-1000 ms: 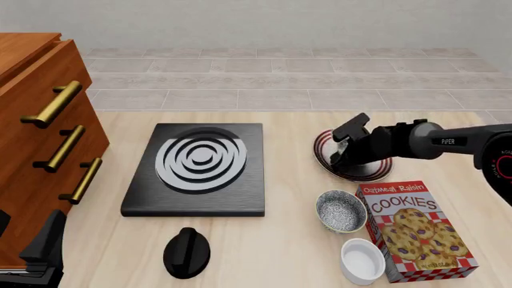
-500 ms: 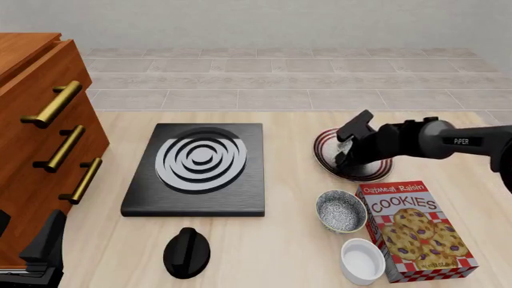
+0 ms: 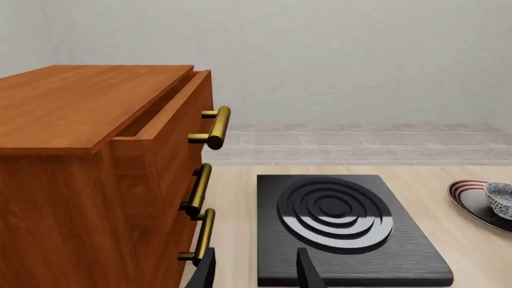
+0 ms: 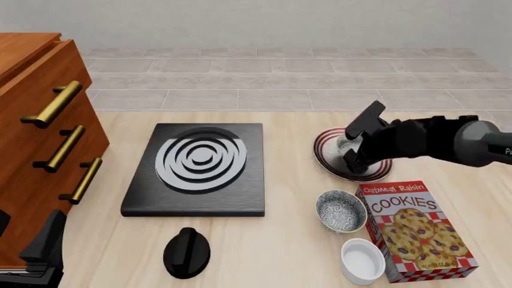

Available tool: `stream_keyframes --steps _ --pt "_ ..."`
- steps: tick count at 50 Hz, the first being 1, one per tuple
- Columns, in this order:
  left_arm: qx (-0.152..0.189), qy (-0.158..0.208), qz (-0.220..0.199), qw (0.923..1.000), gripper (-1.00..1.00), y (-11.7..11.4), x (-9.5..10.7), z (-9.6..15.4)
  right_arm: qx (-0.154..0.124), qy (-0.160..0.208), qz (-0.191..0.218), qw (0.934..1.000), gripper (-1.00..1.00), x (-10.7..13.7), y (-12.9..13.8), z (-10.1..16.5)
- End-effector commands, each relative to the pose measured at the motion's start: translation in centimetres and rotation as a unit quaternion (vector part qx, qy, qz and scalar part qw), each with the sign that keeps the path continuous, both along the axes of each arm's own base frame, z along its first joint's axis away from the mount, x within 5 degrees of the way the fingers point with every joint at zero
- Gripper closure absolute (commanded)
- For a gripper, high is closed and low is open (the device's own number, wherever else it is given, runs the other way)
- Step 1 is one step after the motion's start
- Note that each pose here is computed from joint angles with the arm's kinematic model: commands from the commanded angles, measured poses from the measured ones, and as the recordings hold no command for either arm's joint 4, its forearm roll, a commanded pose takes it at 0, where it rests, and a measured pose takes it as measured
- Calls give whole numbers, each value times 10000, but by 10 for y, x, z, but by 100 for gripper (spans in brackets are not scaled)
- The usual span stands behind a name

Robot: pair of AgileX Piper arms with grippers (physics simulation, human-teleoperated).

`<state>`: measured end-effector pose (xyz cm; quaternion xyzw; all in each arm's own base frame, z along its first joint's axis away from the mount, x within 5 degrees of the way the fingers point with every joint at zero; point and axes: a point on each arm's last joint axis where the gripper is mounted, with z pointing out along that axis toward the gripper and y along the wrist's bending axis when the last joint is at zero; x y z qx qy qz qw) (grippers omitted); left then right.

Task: Pick the akita bowl from table center and place it on the plate.

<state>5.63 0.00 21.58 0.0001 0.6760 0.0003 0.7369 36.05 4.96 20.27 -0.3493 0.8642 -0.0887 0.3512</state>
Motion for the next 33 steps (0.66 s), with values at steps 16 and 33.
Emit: stream_keyframes --steps 16,33 --pt "0 1 0 10000 -100 0 0 0 347 -754 8 9965 -100 -95 -1 79" --pt "1 -1 0 10000 -100 0 0 0 1025 -1623 -350 9808 -100 -178 -16 104"
